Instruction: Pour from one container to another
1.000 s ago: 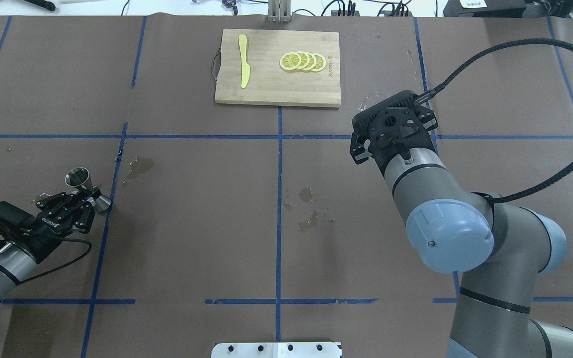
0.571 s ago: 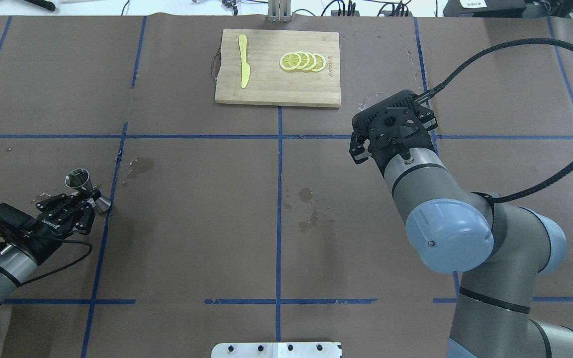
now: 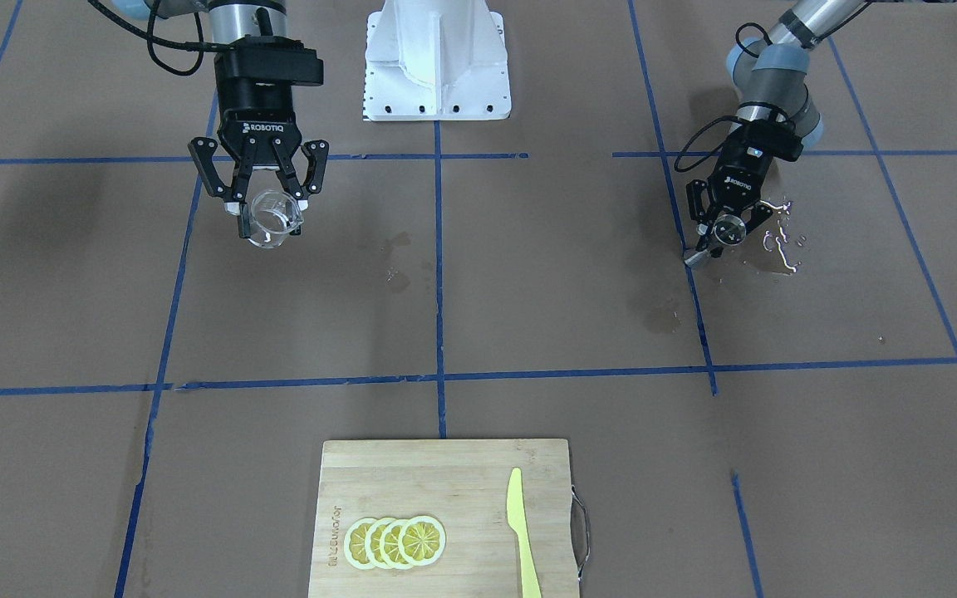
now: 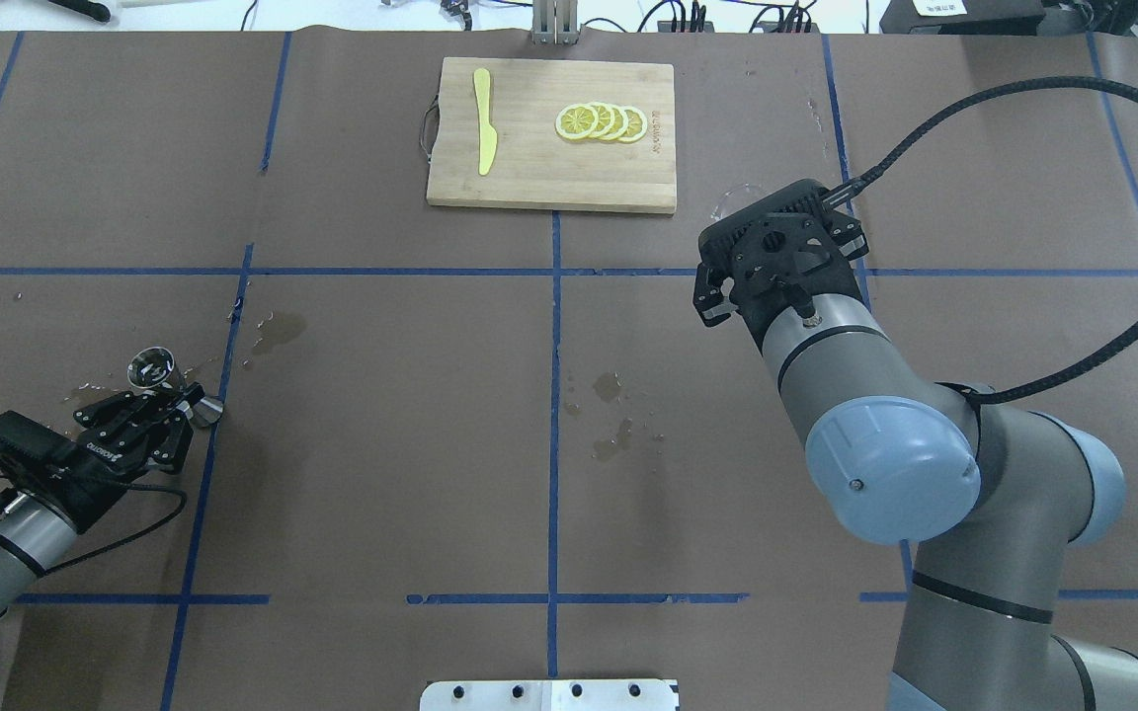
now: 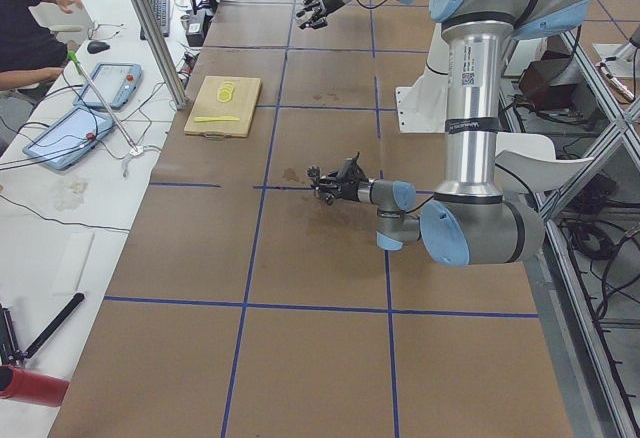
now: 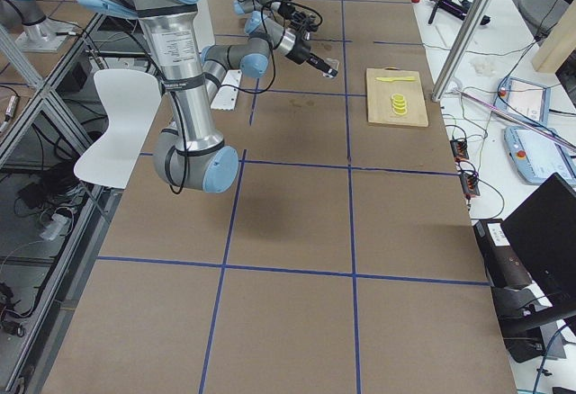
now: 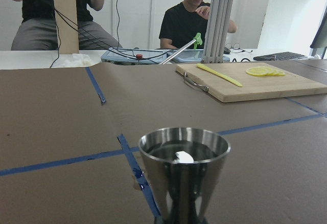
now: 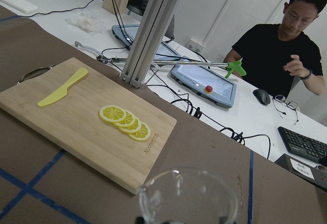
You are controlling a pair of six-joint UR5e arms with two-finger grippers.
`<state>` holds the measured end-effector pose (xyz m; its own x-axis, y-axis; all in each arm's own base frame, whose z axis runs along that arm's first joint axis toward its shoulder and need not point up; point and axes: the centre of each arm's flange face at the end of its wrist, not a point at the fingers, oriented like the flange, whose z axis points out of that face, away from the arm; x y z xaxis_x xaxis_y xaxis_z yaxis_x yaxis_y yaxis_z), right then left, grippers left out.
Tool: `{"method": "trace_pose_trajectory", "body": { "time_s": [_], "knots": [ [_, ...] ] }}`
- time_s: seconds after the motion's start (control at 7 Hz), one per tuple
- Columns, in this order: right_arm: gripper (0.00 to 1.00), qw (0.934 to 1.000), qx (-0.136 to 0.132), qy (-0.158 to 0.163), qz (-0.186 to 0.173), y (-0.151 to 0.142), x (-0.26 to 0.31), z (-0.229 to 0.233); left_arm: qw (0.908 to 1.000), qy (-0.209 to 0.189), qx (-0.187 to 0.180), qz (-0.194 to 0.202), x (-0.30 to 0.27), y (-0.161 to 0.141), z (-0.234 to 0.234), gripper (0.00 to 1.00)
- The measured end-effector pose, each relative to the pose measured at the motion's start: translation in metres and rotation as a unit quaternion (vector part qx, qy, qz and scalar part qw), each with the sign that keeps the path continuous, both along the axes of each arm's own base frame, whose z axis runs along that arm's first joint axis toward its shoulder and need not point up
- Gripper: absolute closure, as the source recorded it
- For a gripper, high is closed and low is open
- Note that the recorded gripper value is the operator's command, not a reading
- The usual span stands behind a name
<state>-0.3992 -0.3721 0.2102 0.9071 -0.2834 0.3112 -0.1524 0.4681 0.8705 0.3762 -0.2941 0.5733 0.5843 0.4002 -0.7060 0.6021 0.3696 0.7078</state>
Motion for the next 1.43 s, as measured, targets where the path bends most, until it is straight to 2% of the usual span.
{"method": "trace_pose_trajectory", "body": {
  "time_s": [0.29,0.43,0.57,0.71,1.14,1.43],
  "knots": [
    [1.00,1.0000,0.000,0.000,0.000,0.000,0.000,0.000,1.0000,0.000,0.000,0.002,0.001,0.002,0.000,0.42],
    [1.00,1.0000,0.000,0.000,0.000,0.000,0.000,0.000,1.0000,0.000,0.000,0.003,0.002,0.002,0.000,0.35],
    [1.00,1.0000,0.000,0.000,0.000,0.000,-0.001,0.000,1.0000,0.000,0.000,0.003,0.002,0.003,0.000,0.05],
    [1.00,1.0000,0.000,0.000,0.000,0.000,-0.001,0.000,1.0000,0.001,0.000,0.004,0.002,0.003,-0.001,0.00],
    [1.00,1.0000,0.000,0.000,0.000,0.000,0.000,0.000,0.9997,-0.003,0.004,0.026,-0.028,0.014,-0.007,0.00],
    [1.00,1.0000,0.000,0.000,0.000,0.000,0.002,0.000,0.9966,-0.027,0.000,0.077,-0.056,0.029,-0.008,0.00]
  ]
}}
